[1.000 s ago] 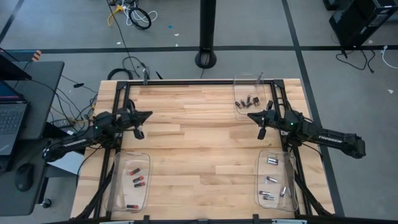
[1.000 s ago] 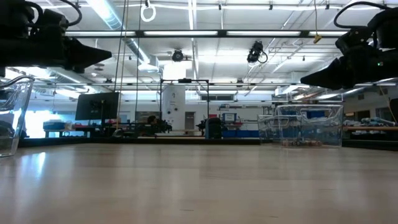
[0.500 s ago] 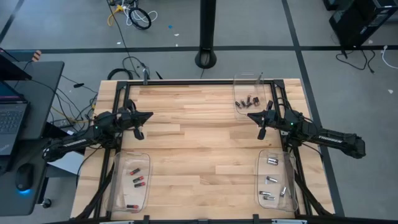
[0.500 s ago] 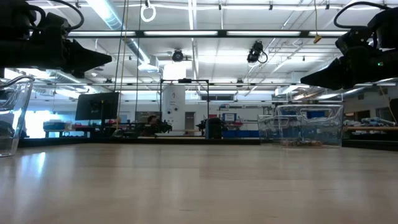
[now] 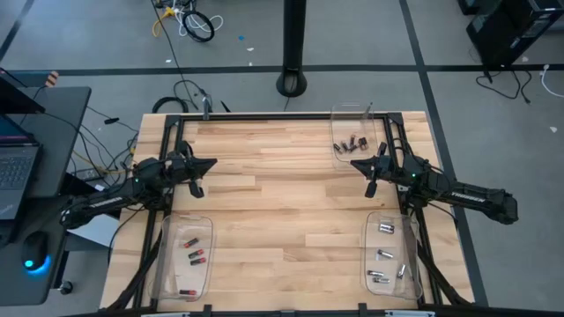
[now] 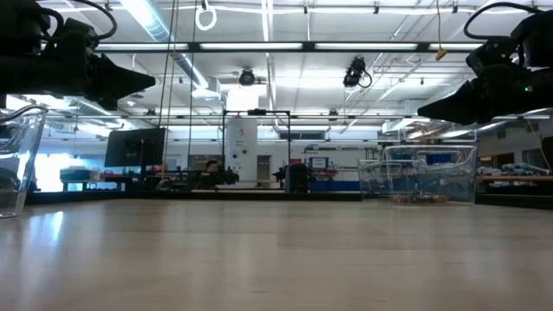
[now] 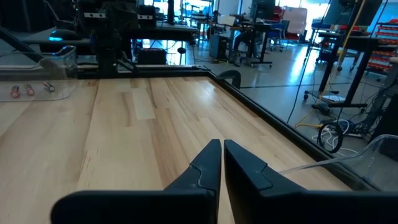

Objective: Sort batteries
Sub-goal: Return to Home Position

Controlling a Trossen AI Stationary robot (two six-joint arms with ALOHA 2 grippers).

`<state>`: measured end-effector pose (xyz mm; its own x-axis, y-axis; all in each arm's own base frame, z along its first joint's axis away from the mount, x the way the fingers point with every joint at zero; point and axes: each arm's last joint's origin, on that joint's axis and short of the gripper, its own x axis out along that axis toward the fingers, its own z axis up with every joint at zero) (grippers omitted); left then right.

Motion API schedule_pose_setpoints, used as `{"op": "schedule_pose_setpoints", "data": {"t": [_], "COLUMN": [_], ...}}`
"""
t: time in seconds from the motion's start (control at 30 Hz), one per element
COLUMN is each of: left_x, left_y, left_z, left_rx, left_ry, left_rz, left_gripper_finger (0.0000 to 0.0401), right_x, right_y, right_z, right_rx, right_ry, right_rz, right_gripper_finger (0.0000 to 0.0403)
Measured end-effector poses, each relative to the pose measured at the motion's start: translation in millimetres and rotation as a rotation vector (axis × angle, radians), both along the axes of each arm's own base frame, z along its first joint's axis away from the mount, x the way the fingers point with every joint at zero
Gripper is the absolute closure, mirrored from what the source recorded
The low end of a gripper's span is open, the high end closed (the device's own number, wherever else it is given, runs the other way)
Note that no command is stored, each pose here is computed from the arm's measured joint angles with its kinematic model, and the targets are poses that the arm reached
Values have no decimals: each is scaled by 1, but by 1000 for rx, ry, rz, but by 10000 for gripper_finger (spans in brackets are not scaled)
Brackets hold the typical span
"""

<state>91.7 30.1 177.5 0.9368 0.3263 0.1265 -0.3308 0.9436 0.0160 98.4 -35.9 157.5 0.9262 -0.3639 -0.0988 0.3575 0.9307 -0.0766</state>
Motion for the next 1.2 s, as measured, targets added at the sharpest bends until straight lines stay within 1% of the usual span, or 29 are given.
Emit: {"op": "schedule_pose_setpoints", "data": {"t": [1.2], "left_x": [0], "left_y": [0], "left_z": [0], "left_rx": [1], "left_ry": [1], "left_rz": [-1], "left_gripper_finger": [391], "right_x": [0], "right_y": [0], "right_z": [0], "right_rx": [0], "right_ry": [0], "right_rz": [0], "right_gripper_finger": [372]}}
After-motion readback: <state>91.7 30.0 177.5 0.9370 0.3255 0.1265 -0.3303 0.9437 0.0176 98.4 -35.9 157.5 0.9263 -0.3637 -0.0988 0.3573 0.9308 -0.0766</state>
